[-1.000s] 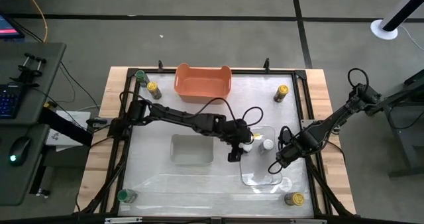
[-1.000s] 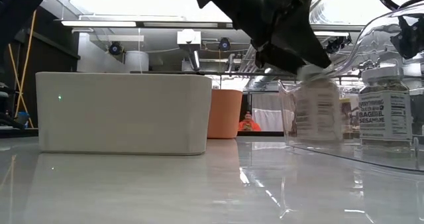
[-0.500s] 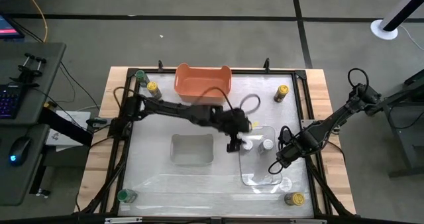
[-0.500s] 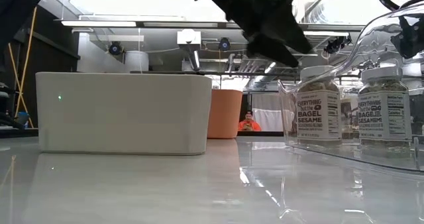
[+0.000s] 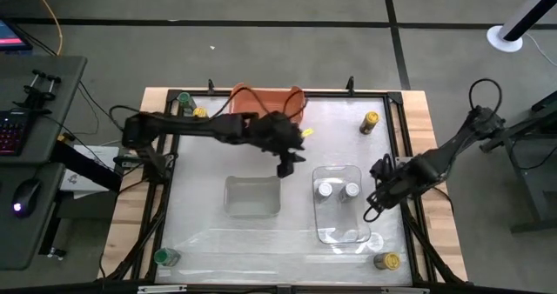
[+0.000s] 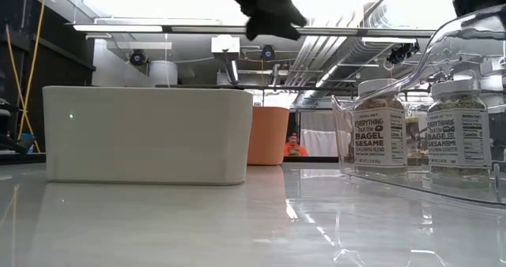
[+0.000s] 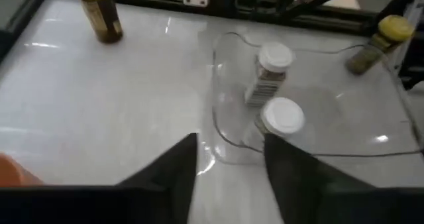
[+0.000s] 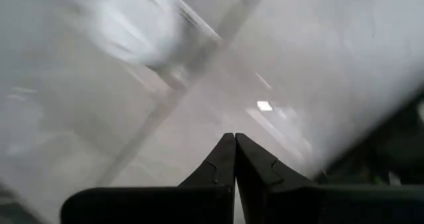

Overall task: Sort spices by type
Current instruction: Adjust the white seasoning bottle in the transparent bin

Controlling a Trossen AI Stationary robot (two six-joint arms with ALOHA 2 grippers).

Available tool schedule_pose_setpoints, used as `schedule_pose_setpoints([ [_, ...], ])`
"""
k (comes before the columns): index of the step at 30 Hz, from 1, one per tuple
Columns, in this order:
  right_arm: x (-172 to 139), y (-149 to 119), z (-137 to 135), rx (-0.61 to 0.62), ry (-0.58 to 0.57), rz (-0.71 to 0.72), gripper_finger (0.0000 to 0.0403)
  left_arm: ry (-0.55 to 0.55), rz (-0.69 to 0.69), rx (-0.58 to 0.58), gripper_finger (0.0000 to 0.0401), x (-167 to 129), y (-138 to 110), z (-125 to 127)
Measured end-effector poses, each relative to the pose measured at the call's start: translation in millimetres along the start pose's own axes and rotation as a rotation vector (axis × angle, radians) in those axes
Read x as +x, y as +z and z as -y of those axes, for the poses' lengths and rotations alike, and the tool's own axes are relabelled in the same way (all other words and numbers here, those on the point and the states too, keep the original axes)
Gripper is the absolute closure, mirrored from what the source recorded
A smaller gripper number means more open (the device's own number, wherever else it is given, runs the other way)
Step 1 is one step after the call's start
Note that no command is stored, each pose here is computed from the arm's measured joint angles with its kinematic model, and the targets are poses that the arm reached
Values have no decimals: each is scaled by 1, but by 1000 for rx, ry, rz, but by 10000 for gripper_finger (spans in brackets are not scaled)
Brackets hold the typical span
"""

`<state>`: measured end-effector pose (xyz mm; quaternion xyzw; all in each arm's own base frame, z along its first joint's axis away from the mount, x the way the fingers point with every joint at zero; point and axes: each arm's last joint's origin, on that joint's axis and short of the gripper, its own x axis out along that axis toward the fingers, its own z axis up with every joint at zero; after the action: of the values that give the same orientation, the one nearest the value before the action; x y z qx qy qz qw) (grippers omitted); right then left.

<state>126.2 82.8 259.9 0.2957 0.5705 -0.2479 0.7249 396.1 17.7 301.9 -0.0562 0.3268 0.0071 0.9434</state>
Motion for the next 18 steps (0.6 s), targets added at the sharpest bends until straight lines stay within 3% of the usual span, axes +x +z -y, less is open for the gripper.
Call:
schedule_pose_setpoints([
  [3,-18,5,-2,-81,75,34,403,-1,57,-56,352,-11,-26,11],
  [5,-22,7,-4,-140,98,16,403,-12,113,-111,387,-15,-46,19],
  [10,-15,14,-10,-237,74,-7,403,-9,254,-213,398,-10,-81,38],
  [18,10,29,-26,-400,-23,-46,403,11,223,-198,401,20,-96,45],
])
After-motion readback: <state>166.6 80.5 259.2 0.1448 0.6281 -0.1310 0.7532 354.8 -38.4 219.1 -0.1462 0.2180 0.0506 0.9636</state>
